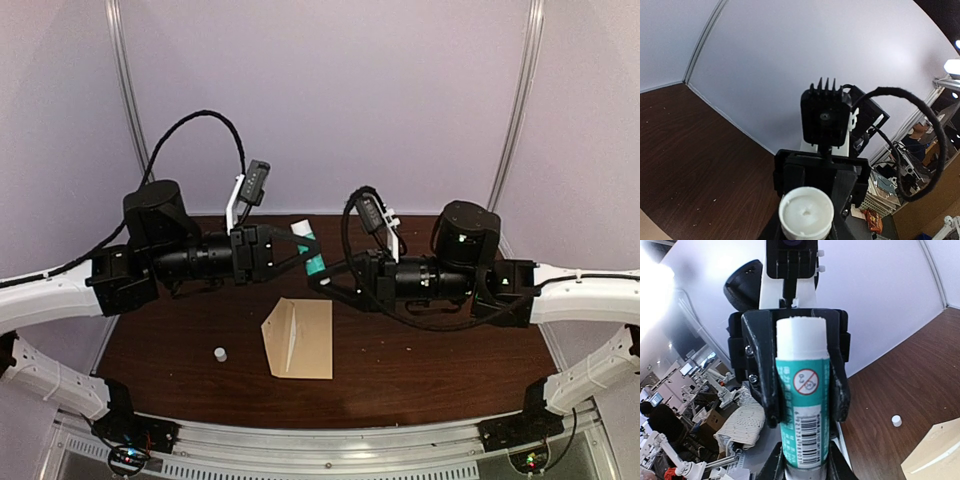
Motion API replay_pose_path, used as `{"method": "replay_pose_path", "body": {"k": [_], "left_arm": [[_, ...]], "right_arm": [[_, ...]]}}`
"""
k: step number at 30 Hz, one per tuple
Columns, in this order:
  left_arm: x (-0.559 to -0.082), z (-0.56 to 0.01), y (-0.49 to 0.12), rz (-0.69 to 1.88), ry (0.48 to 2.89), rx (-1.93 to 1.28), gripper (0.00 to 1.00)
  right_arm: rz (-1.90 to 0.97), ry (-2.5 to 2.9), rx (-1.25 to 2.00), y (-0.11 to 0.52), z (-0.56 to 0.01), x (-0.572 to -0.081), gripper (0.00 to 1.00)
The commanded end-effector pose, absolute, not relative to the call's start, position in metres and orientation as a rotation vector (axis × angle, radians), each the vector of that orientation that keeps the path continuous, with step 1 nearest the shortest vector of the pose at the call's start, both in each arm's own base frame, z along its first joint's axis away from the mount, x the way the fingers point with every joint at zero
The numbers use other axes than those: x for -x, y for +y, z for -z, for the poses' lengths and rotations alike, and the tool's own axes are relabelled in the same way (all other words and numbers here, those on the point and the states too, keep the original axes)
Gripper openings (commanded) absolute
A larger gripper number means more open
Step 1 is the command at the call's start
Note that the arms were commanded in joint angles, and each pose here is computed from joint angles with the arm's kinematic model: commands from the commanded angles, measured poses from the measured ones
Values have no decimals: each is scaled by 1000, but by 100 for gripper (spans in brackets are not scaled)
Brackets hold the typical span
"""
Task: Place the letter into the envelope and seal it
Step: Unscrew the solid glue.
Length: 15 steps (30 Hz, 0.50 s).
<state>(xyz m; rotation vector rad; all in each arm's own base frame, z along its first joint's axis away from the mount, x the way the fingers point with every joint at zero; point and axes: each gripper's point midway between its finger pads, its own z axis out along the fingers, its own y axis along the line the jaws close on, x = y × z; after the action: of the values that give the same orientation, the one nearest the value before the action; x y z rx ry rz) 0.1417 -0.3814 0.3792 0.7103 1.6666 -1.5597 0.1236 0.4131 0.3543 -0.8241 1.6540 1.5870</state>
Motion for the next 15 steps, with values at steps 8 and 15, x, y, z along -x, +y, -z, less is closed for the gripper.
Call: {"method": "replay_pose_path", "body": {"k": [8, 15], "left_arm": [[-129, -398, -381, 1596, 1492, -810, 0], [-171, -388, -363, 1458, 1654, -500, 0]], "right_arm": [[-1748, 1522, 912, 402, -390, -96, 19], [-1428, 1696, 760, 386, -362, -136, 65]]}}
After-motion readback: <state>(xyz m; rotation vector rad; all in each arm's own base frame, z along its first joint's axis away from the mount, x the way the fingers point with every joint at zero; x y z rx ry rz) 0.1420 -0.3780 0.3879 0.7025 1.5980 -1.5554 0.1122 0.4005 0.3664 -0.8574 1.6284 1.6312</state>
